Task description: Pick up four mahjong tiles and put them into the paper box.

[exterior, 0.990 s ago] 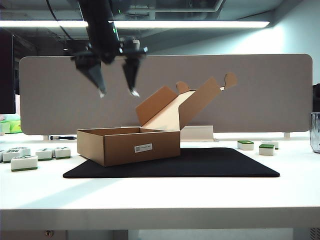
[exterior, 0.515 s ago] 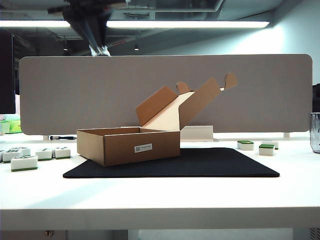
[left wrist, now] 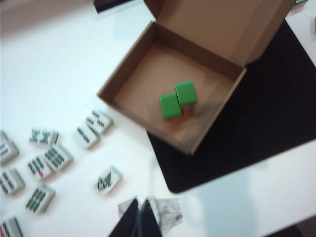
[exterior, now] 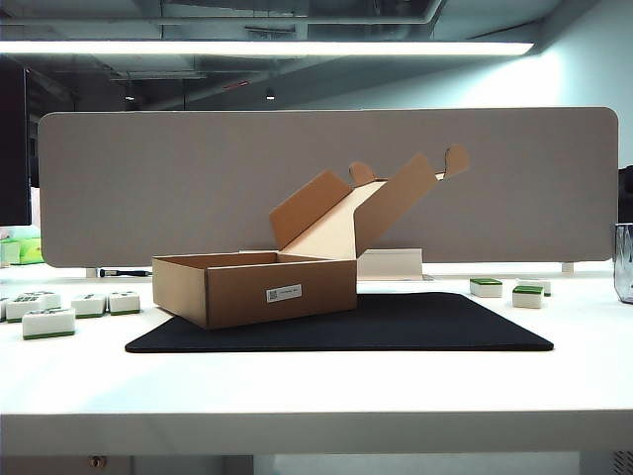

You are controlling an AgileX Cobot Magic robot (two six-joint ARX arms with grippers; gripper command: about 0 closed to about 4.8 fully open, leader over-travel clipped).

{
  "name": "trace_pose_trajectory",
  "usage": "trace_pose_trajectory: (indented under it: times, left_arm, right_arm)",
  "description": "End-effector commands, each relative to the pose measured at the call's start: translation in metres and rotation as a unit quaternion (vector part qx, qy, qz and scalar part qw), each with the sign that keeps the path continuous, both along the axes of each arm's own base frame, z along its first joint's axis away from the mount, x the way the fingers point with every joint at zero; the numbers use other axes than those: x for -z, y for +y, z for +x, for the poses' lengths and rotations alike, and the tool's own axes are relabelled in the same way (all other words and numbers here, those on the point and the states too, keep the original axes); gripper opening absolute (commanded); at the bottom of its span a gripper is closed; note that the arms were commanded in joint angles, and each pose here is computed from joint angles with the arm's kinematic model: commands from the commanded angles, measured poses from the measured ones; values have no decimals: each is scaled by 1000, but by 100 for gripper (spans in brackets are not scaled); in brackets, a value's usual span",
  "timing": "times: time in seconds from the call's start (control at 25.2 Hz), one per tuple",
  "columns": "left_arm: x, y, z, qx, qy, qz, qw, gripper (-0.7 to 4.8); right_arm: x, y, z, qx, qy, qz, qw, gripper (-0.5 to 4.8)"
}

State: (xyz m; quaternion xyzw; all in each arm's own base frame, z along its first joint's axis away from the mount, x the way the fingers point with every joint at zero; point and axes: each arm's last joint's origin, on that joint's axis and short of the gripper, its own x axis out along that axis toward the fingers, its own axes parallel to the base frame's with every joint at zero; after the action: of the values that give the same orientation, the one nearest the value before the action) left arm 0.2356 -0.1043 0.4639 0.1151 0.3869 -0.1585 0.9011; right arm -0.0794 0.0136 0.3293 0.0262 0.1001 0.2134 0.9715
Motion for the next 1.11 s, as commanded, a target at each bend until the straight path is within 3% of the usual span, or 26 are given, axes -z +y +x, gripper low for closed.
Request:
trace_pose_trajectory:
  times: [0.04, 0.4, 0.55, 0.67, 0.91, 1.11]
  left_arm:
    - [-6, 11, -25, -20, 29, -4, 999, -6]
    - [-38, 43, -95, -28, -55, -48, 997, -6]
    - [-47, 61, -121, -92, -115, -11, 989, -6]
    - [-46, 66, -131, -102, -127, -9, 987, -6]
    - [-12, 74, -147, -112, -154, -17, 982, -6]
    - [49, 78, -156, -118, -195, -60, 972, -6]
  right_arm:
    - [-1, 0, -3, -3, -16, -1, 1000, -1]
    - [0, 0, -3, -1, -15, -2, 1000, -1]
    - [0, 0, -3, -1, -15, -2, 1000, -1]
    - [0, 0, -3, -1, -15, -2, 1000, -1]
    - [0, 0, -3, -1, -15, -2, 1000, -1]
    - [0, 0, -3, -1, -15, -2, 1000, -1]
